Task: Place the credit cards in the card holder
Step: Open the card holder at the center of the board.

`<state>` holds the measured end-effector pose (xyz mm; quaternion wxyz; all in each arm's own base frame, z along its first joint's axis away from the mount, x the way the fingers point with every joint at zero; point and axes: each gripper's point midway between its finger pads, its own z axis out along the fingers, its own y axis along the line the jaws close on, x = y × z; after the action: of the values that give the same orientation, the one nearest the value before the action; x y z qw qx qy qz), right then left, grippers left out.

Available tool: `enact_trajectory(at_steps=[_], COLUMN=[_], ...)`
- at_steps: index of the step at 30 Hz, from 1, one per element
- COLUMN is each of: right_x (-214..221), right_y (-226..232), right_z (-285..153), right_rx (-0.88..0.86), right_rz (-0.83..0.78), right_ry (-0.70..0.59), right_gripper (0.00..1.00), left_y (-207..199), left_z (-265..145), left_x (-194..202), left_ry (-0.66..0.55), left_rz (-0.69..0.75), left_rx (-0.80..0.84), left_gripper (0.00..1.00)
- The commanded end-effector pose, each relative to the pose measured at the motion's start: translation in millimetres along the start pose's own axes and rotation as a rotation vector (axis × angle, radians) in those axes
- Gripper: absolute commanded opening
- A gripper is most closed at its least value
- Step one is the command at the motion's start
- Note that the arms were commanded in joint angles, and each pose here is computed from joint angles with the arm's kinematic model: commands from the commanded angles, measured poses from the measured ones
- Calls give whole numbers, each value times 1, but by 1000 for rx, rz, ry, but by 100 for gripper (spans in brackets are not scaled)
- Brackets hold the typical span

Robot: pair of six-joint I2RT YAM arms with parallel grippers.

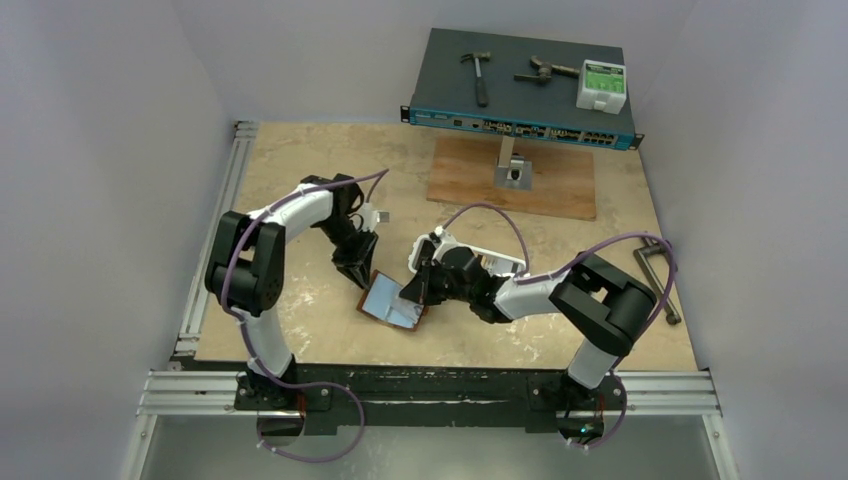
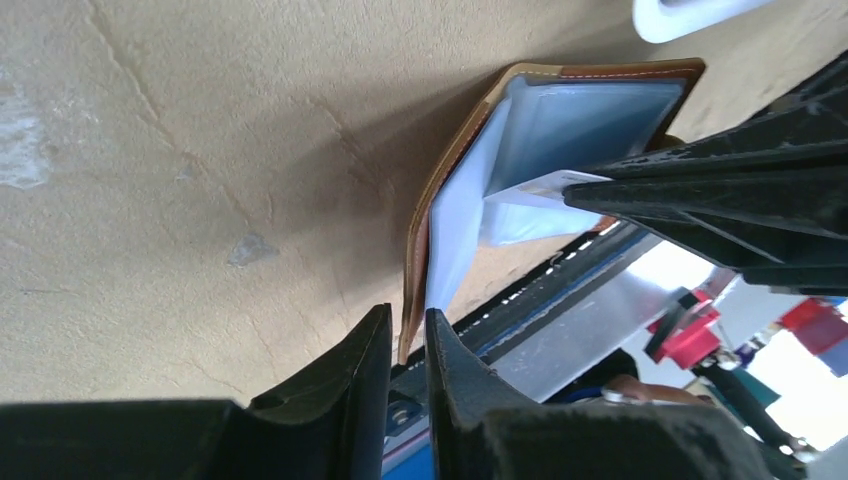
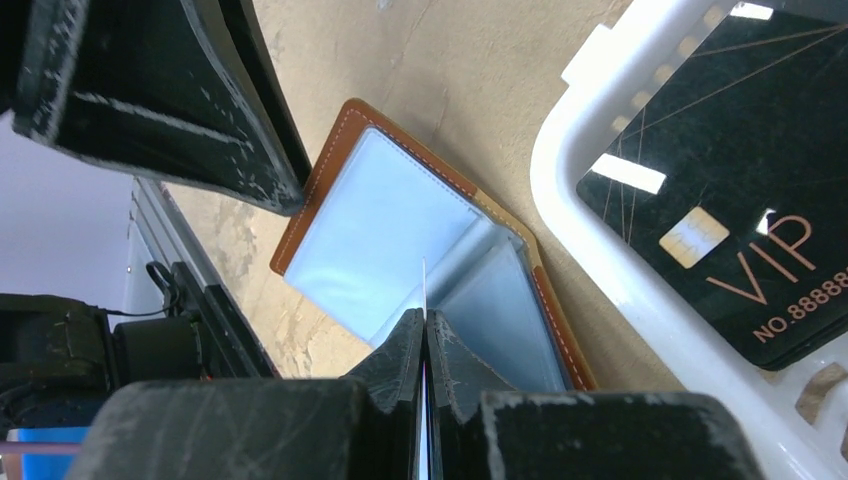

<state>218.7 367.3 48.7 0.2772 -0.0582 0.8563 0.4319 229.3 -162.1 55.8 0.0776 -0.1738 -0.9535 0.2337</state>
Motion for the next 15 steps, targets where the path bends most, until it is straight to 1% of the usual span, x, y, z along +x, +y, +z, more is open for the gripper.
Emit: enact_trajectory(at_steps=[1, 3, 6, 11, 15], right_x=[5, 6, 9, 14, 15], right_y=[-5, -7, -9, -14, -15], right_z=[-1, -2, -3, -7, -8], right_rx=[17, 18, 20, 21, 16], right_rz=[2, 8, 14, 29, 37], right_ry=[-10, -11, -12, -12, -17], right_gripper=[0, 0, 0, 0, 0], left_y=[-23, -29, -28, -14, -8], left_z=[-12, -12, -8, 0, 3], left_x=[-4, -4, -6, -9, -9], left_ry=[-34, -36, -37, -34, -31], left_rz=[11, 15, 20, 19, 11], left_rx=[157, 198, 206, 149, 113], left_gripper=[18, 19, 19, 15, 18])
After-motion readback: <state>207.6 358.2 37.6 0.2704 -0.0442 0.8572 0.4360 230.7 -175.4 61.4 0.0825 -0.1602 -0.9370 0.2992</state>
